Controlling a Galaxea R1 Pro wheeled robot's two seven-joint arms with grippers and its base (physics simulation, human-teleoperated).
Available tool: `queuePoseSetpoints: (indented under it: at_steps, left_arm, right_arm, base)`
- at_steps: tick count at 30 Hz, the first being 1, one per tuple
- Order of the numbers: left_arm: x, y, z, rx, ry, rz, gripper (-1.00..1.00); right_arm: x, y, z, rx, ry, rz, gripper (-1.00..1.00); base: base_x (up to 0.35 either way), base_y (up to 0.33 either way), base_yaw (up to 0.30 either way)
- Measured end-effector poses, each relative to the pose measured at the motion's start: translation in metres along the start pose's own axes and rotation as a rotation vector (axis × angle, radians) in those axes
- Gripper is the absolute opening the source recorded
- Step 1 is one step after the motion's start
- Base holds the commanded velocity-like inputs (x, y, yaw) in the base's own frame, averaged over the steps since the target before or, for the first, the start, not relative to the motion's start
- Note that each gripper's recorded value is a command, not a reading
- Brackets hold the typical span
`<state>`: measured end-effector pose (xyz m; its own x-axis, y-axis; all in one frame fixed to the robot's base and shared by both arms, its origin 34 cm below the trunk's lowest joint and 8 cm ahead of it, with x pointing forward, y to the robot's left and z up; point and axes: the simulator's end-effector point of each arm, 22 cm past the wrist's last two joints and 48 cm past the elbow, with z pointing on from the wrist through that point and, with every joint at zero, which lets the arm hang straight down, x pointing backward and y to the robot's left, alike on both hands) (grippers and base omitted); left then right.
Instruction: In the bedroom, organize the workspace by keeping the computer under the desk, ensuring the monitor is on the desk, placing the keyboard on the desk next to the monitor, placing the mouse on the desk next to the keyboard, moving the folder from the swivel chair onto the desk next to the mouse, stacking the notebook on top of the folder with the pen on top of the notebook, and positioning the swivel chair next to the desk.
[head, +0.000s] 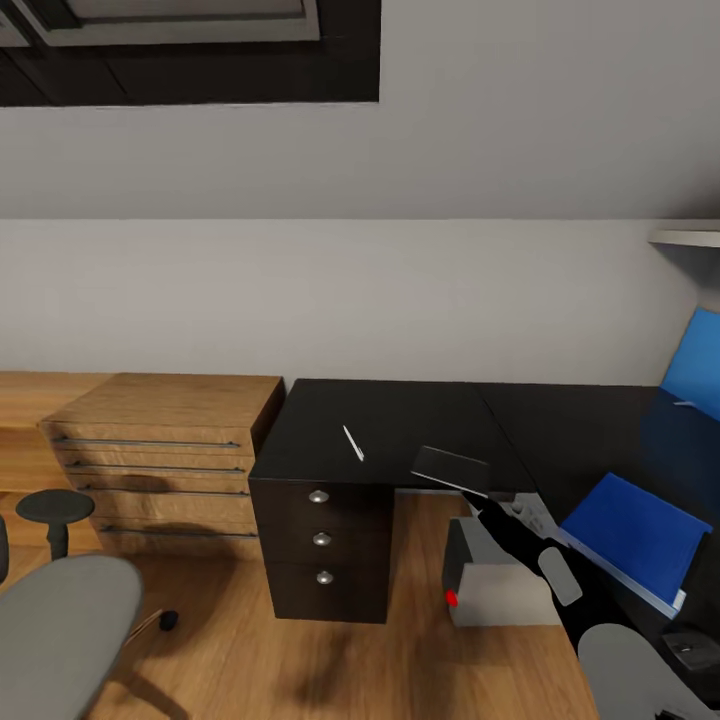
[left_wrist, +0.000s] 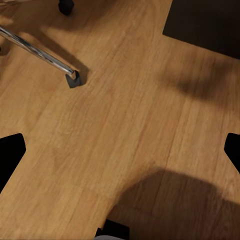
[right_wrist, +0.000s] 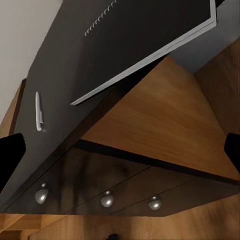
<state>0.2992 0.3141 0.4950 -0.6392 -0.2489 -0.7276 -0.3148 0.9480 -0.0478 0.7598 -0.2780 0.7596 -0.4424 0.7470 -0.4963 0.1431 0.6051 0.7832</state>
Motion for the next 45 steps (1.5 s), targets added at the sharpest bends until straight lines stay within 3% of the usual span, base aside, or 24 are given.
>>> queuePoseSetpoints:
  at_steps: [34, 45]
  left_arm:
    - [0.045, 0.002, 0.034, 0.005, 0.008, 0.000, 1.00]
    - [0.046, 0.001, 0.034, 0.011, 0.009, 0.004, 1.00]
  right_arm:
    - [0.026, -0.045, 0.016, -0.001, -0.016, 0.007, 1.00]
    - [0.019, -0.040, 0.015, -0.027, -0.039, 0.081, 1.00]
  base:
    - [0.000, 0.000, 0.000]
    - [0.000, 0.000, 0.000]
